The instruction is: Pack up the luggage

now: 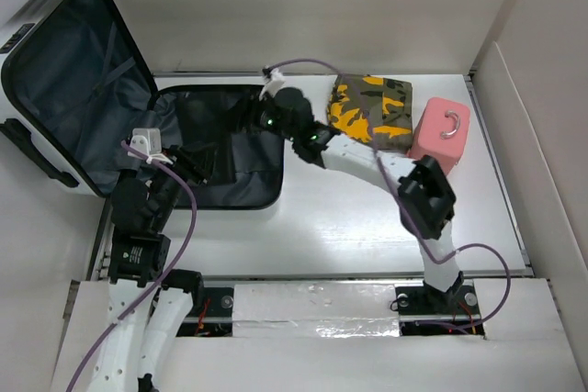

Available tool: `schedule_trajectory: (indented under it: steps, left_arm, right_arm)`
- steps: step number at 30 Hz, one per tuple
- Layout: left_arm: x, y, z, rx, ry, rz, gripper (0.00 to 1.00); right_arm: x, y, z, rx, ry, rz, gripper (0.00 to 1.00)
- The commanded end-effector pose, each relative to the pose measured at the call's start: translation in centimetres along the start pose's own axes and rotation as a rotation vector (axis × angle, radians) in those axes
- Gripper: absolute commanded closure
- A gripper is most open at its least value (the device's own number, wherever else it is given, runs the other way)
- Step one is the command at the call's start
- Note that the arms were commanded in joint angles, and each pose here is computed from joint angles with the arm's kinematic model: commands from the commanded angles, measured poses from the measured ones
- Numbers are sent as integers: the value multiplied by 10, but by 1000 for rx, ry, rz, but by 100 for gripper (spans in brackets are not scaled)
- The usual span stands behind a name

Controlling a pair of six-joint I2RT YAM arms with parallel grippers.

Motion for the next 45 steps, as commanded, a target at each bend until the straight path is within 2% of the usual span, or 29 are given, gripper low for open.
schedule_trajectory:
  steps: [1, 2, 3, 5, 6, 7, 8, 10, 11, 12, 13, 14, 17, 19, 20, 23, 24, 26, 27, 34, 40, 45]
  left_arm:
    - [27, -5, 4, 9, -103, -20, 62]
    - [26, -4, 4, 10, -100, -22, 62]
    - [25, -4, 4, 7, -100, -23, 62]
    - [23, -6, 3, -14, -90, -20, 61]
    - [22, -7, 2, -25, -83, -20, 61]
    - [21, -8, 1, -36, -77, -20, 61]
    - [20, -8, 1, -41, -73, -20, 61]
    - [17, -10, -1, -58, -52, -24, 61]
    - [15, -11, -2, -67, -40, -23, 61]
    - [13, -11, -3, -72, -31, -24, 61]
    - [10, -12, -3, -87, -19, -25, 61]
    - [9, -13, -4, -97, -15, -25, 61]
    - [5, -18, -5, -137, 8, -26, 61]
    - [3, -18, -6, -138, 18, -25, 61]
    - [2, -17, -6, -137, 23, -24, 60]
    - [1, -16, -8, -135, 29, -27, 60]
    - [0, -16, -8, -134, 32, -26, 60]
    - [0, -16, -9, -131, 33, -27, 60]
    - [0, -16, -9, -130, 34, -28, 60]
    - [-2, -15, -11, -126, 41, -26, 59]
    - [-3, -14, -12, -123, 46, -25, 59]
    - [-3, -14, -12, -124, 44, -27, 59]
  right_arm:
    - [-12, 23, -13, 72, 40, -42, 32]
    - [-1, 13, -8, 35, 18, -29, 15]
    - [10, 4, 0, -11, -26, -2, 10]
    - [31, -3, 31, -70, -90, 30, 11]
    - [49, -18, 44, -139, -139, 74, 12]
    - [48, -36, 59, -214, -145, 87, 15]
    - [72, -25, 84, -235, -214, 112, 32]
    - [100, -58, 125, -411, -318, 162, 62]
    - [106, -67, 157, -483, -361, 176, 87]
    - [111, -83, 179, -573, -381, 199, 95]
    - [132, -109, 211, -722, -481, 201, 100]
    - [127, -134, 236, -823, -491, 197, 100]
    - [152, -176, 308, -1031, -603, 170, 99]
    - [153, -197, 334, -1113, -625, 147, 85]
    - [161, -208, 352, -1166, -657, 136, 66]
    - [169, -225, 379, -1268, -696, 105, 42]
    - [173, -229, 385, -1280, -710, 104, 40]
    - [174, -242, 392, -1292, -691, 83, 40]
    - [185, -247, 405, -1301, -738, 78, 41]
    - [198, -275, 430, -1323, -704, 28, 43]
    - [193, -288, 414, -1213, -626, 16, 55]
    - [195, -294, 411, -1218, -603, 16, 56]
Point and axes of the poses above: each gripper's point midway between its finger pads, its own z axis back along the fingers, its own y axis along the line the jaws close on, x = y × z, the point moved 6 cm from there along z, back along the fingers, and after that the axes turned 7 degrees about -z, right-handed, at the moved point
